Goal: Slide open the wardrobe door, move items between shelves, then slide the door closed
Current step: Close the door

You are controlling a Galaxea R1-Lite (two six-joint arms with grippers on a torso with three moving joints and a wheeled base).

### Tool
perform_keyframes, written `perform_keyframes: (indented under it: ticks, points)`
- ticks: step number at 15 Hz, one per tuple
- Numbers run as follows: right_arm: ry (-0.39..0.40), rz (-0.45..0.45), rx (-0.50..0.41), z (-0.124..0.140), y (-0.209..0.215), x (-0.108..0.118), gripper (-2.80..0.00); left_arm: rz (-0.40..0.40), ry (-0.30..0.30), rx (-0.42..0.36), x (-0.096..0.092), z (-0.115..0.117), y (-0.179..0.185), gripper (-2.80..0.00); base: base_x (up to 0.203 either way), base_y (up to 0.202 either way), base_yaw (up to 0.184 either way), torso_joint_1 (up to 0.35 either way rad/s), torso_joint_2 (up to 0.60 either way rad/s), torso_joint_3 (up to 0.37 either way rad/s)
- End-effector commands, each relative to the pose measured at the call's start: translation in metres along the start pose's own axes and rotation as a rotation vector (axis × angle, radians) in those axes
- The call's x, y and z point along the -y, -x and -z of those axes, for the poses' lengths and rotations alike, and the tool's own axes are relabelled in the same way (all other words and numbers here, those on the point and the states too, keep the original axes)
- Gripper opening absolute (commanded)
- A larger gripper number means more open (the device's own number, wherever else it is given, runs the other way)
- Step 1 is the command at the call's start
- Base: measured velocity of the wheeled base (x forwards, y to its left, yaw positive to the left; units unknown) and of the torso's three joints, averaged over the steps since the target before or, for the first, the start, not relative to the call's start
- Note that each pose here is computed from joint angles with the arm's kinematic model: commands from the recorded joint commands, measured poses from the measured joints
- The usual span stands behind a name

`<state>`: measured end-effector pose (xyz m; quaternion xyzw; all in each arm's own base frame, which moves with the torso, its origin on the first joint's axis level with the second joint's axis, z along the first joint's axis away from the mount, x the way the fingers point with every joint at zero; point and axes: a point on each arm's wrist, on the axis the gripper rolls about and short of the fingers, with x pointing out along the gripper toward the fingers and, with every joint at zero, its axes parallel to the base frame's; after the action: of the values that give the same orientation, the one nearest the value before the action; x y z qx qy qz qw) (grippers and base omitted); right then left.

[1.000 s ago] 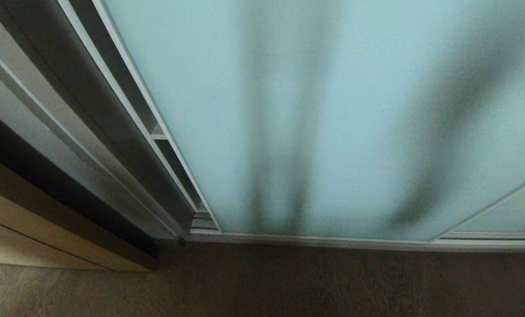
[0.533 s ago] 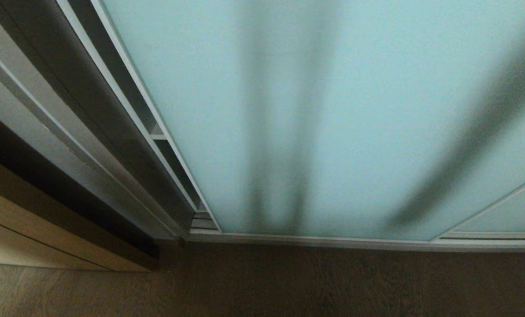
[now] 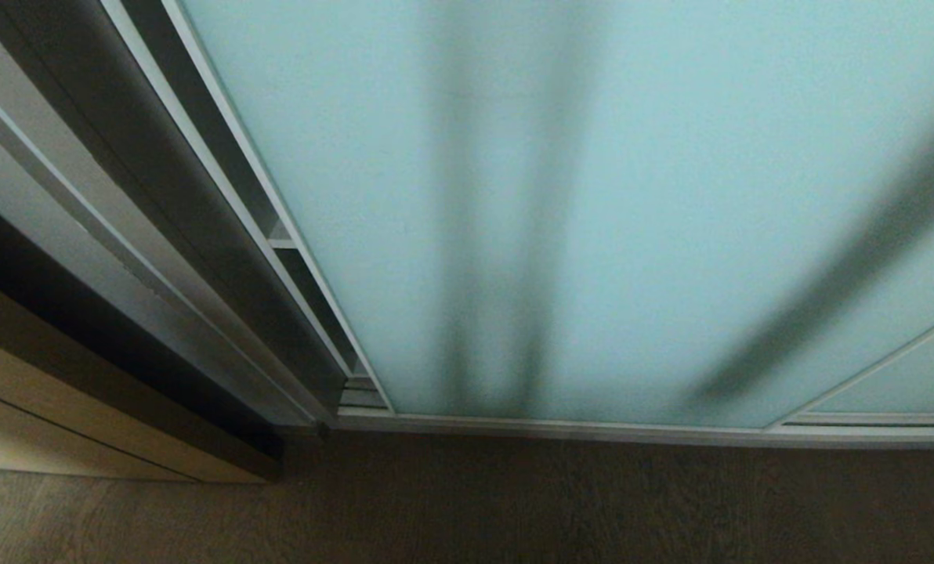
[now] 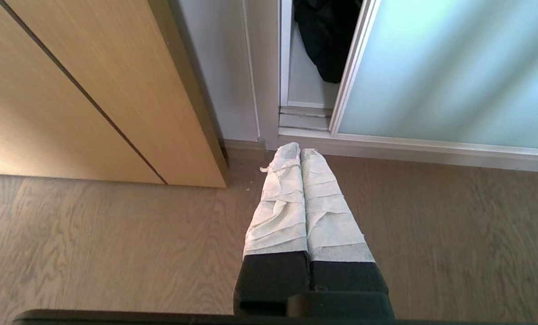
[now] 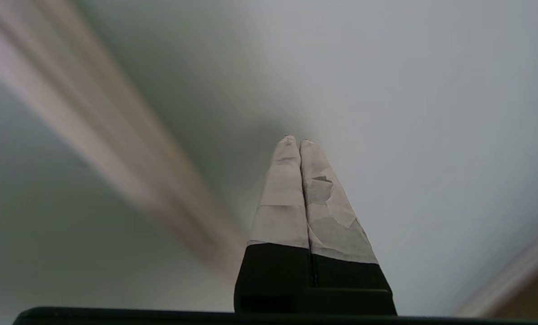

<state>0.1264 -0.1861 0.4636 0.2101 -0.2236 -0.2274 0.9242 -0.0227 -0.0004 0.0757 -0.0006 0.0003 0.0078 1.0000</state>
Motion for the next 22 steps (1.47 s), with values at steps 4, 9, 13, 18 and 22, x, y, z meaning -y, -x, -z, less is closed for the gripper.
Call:
perform_keyframes:
  ticks: [4,9,13,18,22]
  points:
    - [-0.177,-0.075,-0.056,0.01,-0.006,-0.014,-2.8,0.0,0.0,-0.001,0.0,0.0,0.0,-2.8,0.0,0.0,0.0,0.0,0.0,0.0]
    - [-0.257,-0.111,-0.072,0.013,0.004,-0.028,-2.8,-0.001,0.0,-0.001,0.0,0.0,0.0,-2.8,0.0,0.0,0.0,0.0,0.0,0.0]
    - [-0.287,-0.142,-0.107,0.02,0.01,-0.038,-2.8,-0.001,0.0,-0.001,0.0,0.0,0.0,-2.8,0.0,0.0,0.0,0.0,0.0,0.0]
    - [-0.29,-0.157,-0.112,0.02,0.018,-0.044,-2.8,0.0,0.0,-0.001,0.0,0.0,0.0,-2.8,0.0,0.0,0.0,0.0,0.0,0.0]
    - [-0.309,-0.192,-0.147,0.027,0.029,-0.056,-2.8,0.0,0.0,-0.001,0.0,0.0,0.0,-2.8,0.0,0.0,0.0,0.0,0.0,0.0]
